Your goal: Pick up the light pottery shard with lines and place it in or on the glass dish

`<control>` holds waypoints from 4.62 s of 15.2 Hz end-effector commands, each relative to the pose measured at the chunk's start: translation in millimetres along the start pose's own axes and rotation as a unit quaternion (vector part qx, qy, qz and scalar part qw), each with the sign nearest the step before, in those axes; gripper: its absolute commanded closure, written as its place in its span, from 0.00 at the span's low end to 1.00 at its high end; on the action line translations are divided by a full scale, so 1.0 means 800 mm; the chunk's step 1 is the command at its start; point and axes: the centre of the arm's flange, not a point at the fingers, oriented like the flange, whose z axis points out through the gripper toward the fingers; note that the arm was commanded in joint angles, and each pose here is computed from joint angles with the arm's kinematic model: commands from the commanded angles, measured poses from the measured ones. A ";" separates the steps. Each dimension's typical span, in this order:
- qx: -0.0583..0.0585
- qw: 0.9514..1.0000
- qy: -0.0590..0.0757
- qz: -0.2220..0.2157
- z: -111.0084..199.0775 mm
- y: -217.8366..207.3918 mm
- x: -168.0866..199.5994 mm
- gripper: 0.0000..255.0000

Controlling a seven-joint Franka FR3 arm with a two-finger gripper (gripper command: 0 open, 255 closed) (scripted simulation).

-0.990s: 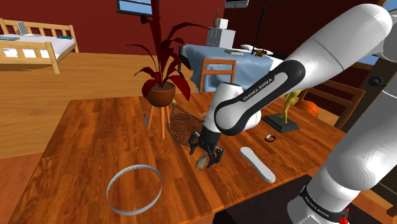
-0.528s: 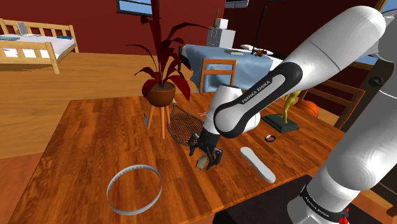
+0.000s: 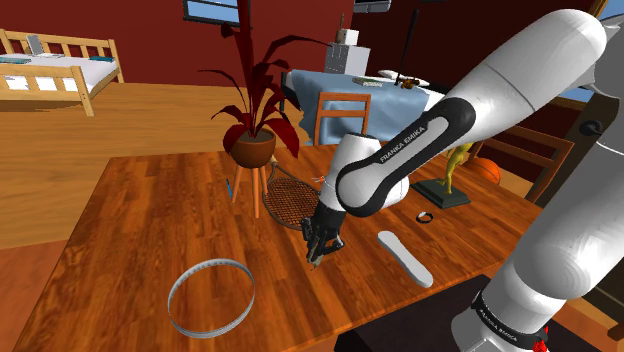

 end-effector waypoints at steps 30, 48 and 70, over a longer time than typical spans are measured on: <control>0.000 1.000 0.000 0.000 -0.099 -0.072 -0.144 1.00; 0.000 1.000 0.000 0.000 -0.032 -0.166 -0.313 1.00; 0.000 1.000 0.000 0.000 0.045 -0.160 -0.295 0.00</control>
